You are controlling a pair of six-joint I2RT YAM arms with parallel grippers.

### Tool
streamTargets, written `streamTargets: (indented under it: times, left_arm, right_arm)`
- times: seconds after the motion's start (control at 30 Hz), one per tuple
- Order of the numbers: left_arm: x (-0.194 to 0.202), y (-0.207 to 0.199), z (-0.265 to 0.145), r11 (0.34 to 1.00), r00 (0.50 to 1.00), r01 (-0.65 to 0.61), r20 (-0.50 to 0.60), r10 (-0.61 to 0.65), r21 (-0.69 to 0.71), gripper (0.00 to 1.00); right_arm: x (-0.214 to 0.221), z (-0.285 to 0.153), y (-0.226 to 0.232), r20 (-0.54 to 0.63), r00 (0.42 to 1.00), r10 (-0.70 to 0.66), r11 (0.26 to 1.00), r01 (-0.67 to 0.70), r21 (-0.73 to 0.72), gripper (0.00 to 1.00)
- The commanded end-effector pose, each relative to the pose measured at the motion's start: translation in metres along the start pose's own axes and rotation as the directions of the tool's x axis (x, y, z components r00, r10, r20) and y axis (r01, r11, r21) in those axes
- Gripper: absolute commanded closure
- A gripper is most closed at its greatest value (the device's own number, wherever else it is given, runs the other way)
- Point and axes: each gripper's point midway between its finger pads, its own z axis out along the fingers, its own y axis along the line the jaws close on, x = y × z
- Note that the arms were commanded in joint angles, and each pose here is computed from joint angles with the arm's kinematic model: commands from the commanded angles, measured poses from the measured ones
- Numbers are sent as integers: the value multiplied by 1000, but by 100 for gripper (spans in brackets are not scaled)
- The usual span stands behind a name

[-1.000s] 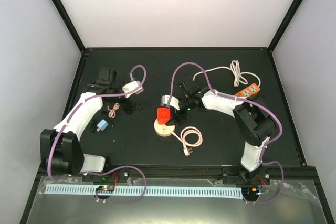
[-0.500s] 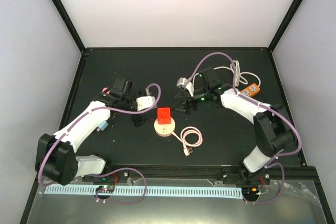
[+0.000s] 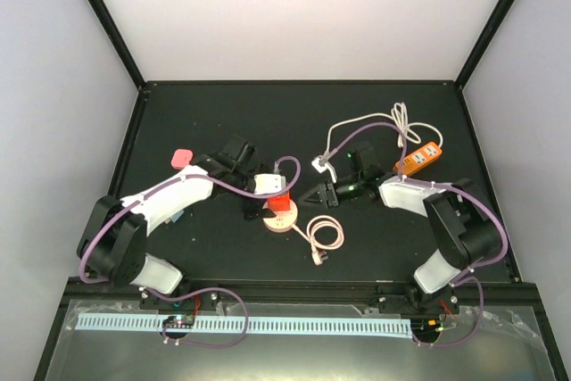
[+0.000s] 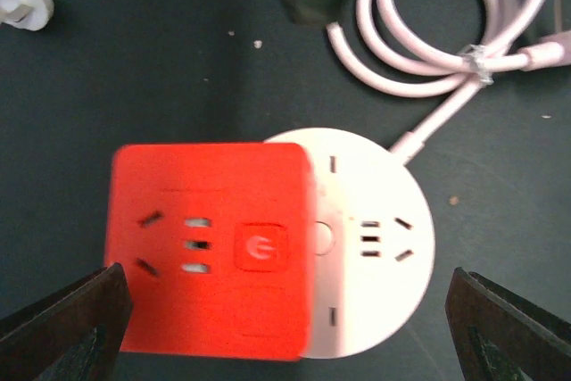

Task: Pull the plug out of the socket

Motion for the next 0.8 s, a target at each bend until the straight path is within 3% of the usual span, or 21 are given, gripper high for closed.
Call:
streamTargets:
  times: [0.0,0.33,0.53,0.77]
  left_arm:
    - [-10,21,7,999,999,12,-38,-14,-50,1]
    - [-8,24,18,999,999,11,-44,-13,-51,4]
    - [-10,24,18,998,998,45,-31,-46,-52,28]
    - [-11,14,17,998,999,49,-4,-49,-36,44]
  right_arm:
    - [5,7,-5,9,997,83,995,-82,-54,63]
    - [11,25,-12,-6,992,127,990,-127,-64,81]
    - [12,39,-15,9,988,153,988,-153,-22,98]
    - [24,52,-12,-22,985,173,985,-174,-18,99]
